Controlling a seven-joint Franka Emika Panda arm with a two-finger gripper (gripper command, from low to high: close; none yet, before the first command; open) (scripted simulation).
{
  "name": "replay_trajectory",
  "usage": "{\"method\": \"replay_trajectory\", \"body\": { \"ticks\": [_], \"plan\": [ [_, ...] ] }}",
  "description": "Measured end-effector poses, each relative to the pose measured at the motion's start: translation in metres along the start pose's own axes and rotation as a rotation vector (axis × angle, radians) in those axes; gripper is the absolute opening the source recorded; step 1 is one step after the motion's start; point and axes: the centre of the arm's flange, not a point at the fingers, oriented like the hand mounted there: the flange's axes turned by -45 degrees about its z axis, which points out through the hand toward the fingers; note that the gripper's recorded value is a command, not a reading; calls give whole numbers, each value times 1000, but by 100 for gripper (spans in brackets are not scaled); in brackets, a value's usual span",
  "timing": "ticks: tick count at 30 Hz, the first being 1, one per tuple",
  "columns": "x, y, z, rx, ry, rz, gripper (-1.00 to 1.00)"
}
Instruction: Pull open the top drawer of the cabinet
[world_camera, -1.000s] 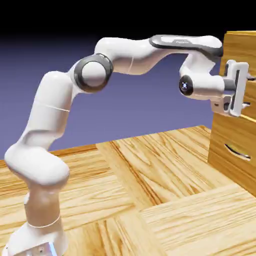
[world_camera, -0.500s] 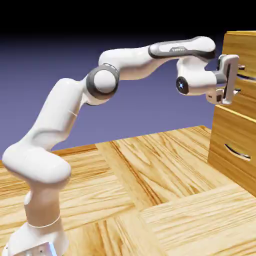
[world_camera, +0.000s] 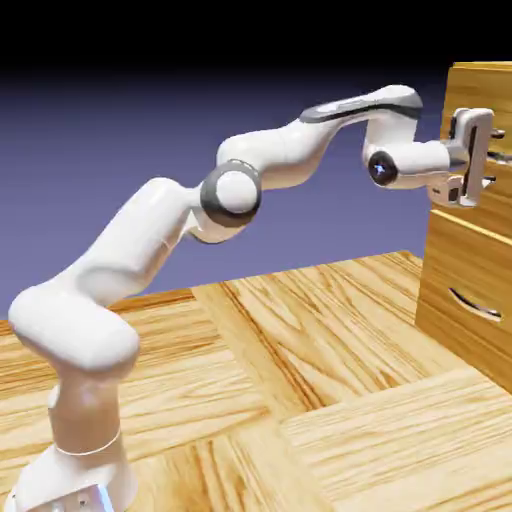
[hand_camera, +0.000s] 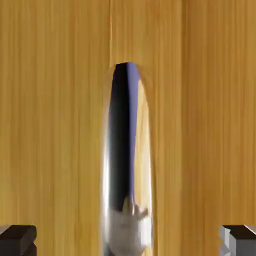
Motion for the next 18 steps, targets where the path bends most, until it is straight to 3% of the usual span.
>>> {"method": "replay_trajectory", "body": {
  "ticks": [18],
  "plan": [
    [0, 0, -64, 0, 0, 0, -100]
  ]
}}
